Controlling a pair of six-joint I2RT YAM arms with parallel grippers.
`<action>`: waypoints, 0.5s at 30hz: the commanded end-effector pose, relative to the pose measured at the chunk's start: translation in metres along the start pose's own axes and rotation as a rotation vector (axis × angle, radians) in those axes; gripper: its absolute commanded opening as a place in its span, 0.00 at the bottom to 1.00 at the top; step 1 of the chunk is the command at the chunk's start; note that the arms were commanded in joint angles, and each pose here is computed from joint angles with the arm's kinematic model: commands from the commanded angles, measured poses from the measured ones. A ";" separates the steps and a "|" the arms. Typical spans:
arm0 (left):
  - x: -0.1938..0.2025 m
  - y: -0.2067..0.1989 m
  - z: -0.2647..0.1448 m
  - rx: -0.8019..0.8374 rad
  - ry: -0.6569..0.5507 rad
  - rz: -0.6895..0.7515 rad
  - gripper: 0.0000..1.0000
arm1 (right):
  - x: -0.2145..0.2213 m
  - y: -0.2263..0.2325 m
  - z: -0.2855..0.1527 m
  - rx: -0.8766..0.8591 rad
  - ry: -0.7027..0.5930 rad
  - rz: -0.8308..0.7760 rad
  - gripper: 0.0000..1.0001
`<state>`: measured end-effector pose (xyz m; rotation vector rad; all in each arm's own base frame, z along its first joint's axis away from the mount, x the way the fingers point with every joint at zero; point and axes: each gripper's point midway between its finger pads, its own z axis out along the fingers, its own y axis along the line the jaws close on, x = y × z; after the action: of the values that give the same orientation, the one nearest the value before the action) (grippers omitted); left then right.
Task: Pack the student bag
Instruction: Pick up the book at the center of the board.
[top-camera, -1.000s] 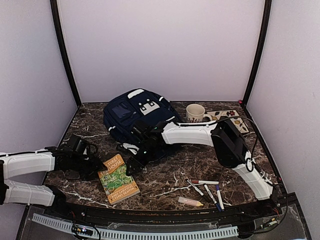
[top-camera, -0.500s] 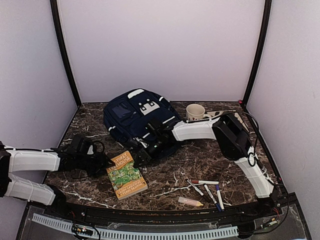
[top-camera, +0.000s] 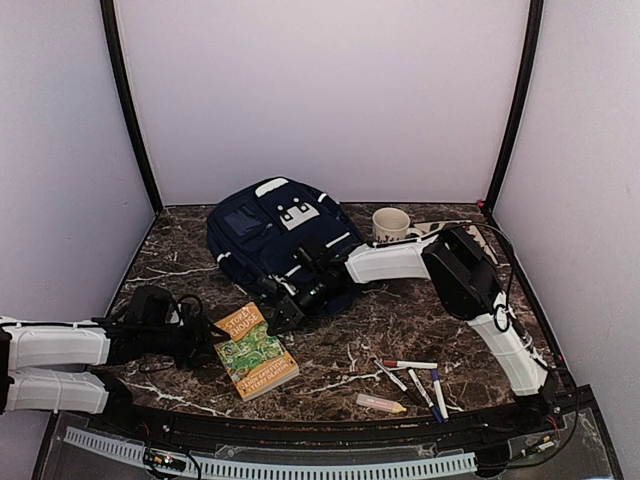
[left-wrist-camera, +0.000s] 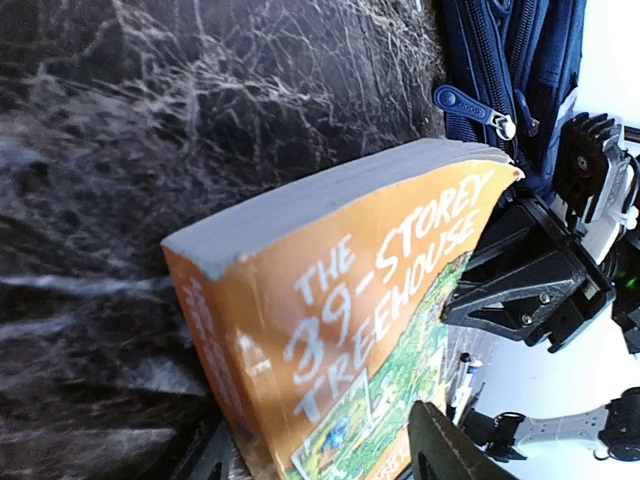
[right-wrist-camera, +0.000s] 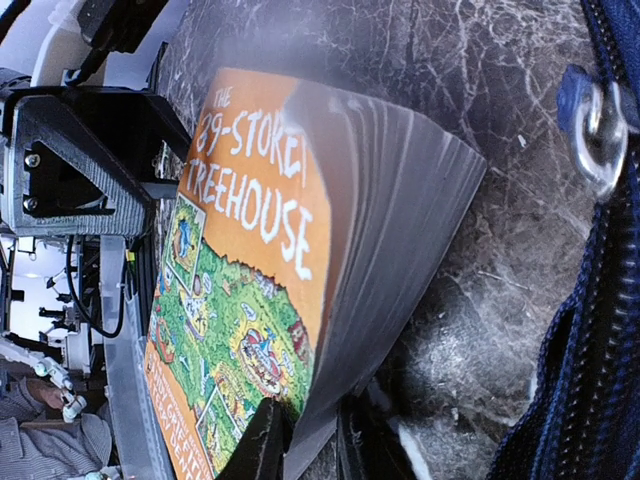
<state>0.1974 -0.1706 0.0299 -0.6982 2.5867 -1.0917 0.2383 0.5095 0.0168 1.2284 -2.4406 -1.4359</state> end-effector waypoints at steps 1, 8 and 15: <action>0.019 0.029 0.014 -0.039 0.071 -0.079 0.64 | 0.122 -0.127 0.033 0.326 0.257 0.300 0.16; 0.010 0.003 0.022 0.074 0.053 -0.052 0.63 | 0.135 -0.132 0.038 0.321 0.283 0.319 0.15; -0.007 -0.037 0.007 0.149 -0.023 0.026 0.50 | 0.121 -0.117 0.033 0.291 0.256 0.295 0.18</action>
<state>0.2104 -0.1942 0.0333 -0.6800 2.5047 -1.2721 0.2366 0.5088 0.0119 1.2015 -2.4002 -1.4612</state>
